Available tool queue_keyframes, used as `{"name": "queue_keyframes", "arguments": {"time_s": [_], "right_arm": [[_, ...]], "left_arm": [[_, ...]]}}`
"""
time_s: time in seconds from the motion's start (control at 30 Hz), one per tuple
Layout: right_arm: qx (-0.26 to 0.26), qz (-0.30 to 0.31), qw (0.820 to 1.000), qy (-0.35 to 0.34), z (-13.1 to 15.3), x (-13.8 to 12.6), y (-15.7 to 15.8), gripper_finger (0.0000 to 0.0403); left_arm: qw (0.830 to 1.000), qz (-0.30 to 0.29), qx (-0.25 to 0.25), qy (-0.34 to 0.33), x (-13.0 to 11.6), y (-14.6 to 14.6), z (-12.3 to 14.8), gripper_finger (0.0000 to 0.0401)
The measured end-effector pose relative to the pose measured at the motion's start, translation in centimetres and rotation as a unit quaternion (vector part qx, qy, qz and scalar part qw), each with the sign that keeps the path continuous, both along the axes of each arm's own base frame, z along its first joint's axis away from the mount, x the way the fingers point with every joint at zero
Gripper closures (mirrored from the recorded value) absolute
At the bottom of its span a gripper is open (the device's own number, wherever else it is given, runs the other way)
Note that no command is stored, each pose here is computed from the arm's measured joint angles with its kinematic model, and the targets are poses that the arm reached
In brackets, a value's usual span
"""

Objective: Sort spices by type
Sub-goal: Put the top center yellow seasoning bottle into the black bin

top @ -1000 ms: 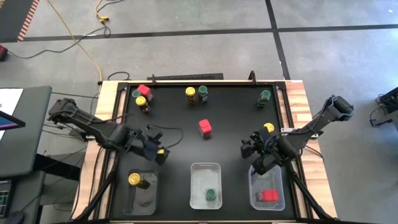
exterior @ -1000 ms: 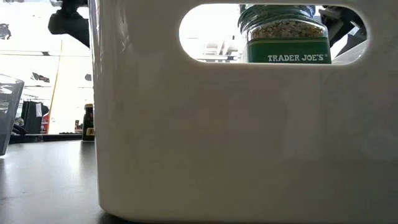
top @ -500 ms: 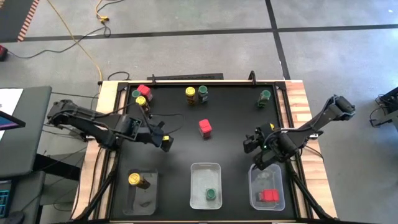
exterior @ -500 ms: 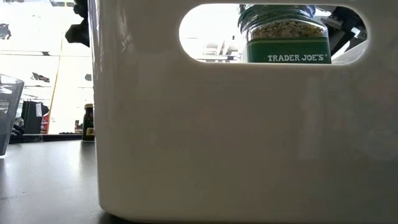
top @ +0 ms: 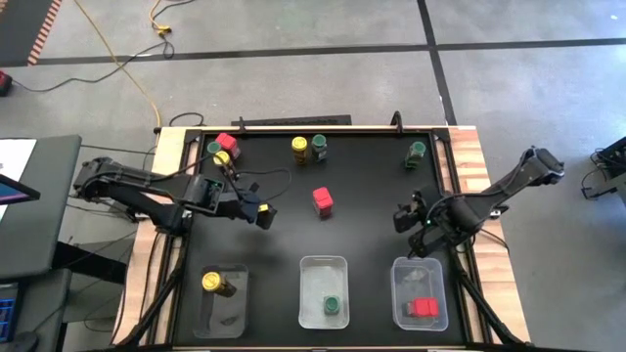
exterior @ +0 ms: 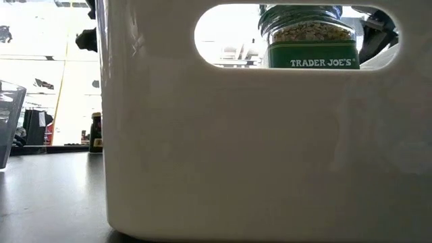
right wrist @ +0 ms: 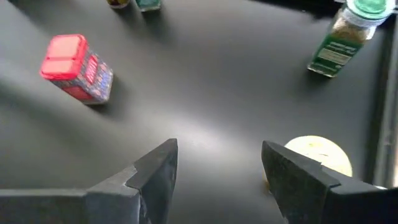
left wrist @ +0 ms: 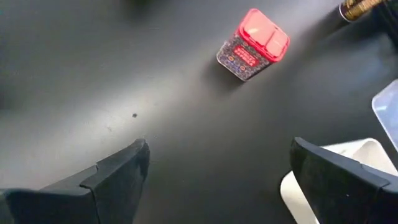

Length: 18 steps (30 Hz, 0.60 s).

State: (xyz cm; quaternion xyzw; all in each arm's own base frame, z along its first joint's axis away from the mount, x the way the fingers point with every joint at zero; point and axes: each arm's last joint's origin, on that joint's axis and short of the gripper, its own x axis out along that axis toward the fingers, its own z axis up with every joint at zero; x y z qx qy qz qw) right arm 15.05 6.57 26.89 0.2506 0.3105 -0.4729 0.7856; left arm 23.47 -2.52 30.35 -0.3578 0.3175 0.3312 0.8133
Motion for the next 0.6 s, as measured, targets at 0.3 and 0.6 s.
{"name": "queue_keyframes", "arguments": {"time_s": [0.3, 0.6], "right_arm": [[-0.019, -0.006, 0.999, 0.034, 0.1, -0.6, -0.6, 0.0143], [-0.022, -0.005, 0.999, 0.040, 0.0, -0.6, -0.6, 0.0143]], "left_arm": [[0.999, 0.051, -0.011, -0.006, 0.1, 1.7, 0.0, 0.0034], [0.997, 0.064, 0.037, -0.033, 0.8, 5.5, 0.7, 0.0034]]}}
